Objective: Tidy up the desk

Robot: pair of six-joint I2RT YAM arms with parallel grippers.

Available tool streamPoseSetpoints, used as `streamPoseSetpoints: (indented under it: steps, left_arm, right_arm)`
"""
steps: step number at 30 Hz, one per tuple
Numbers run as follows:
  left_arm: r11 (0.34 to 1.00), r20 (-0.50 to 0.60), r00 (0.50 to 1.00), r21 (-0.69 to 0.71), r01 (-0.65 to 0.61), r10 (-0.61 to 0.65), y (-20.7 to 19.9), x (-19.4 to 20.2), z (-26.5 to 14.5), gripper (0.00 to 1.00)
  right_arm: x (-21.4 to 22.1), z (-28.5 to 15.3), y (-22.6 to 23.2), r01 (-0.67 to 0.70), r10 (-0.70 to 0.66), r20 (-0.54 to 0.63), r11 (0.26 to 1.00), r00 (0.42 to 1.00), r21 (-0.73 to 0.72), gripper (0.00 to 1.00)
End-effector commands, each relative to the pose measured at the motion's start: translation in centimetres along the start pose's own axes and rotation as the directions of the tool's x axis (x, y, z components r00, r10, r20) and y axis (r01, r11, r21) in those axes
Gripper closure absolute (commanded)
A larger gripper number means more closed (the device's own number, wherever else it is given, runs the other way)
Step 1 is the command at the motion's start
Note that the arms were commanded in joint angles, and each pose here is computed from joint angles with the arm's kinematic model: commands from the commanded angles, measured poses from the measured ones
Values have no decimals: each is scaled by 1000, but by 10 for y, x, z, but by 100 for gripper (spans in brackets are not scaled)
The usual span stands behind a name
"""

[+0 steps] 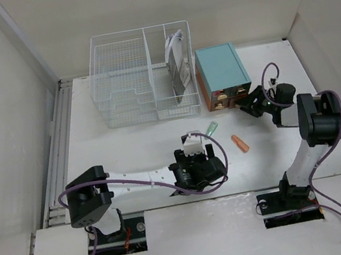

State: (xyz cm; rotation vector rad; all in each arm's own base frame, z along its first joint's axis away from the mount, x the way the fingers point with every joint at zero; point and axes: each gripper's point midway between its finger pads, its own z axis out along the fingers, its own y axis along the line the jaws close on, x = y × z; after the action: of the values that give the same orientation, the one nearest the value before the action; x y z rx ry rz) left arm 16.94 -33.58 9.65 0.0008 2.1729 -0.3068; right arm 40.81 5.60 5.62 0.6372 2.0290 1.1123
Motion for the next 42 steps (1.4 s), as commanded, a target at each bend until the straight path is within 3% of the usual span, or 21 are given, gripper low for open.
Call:
streamPoseSetpoints:
  steps: [1, 4, 7, 13, 20, 29, 33, 38, 42]
  left_arm:
    - [999, 22, 999, 29, 40, -40, -14, -14, -6, 30]
    - [998, 22, 999, 29, 49, -50, -15, -14, -6, 30]
    - [998, 22, 999, 29, 49, -50, -15, -14, -6, 30]
    - [998, 19, 999, 36, 44, -45, -17, -12, -8, 30]
    - [998, 14, 999, 39, 50, -50, -16, -10, -12, 30]
    - [998, 15, 999, 45, 33, -34, -19, -5, -15, 30]
    - [998, 17, 999, 50, 40, -41, -22, -8, -16, 30]
    - [998, 26, 999, 46, 31, -32, -25, -9, -14, 30]
    - [998, 40, 999, 54, 27, -29, -30, -16, -16, 30]
  right_arm:
    - [-24, 11, 23, 75, -69, 82, 995, 994, -73, 42]
    - [-23, 15, 21, 72, -65, 85, 995, 994, -76, 45]
    - [-27, 16, 20, 78, -70, 107, 995, 992, -68, 56]
    - [-19, 6, 14, 60, -54, 103, 997, 993, -53, 67]
    - [-9, -23, 3, 98, -97, 69, 995, 993, -20, 67]
    - [36, -63, -23, 125, -114, -125, 989, 986, 78, 67]
    - [46, -72, -19, 134, -119, -172, 988, 978, 79, 61]
    - [56, -73, -15, 114, -101, -242, 993, 965, 40, 30]
    - [62, -78, -10, 143, -136, -293, 990, 946, 4, 29]
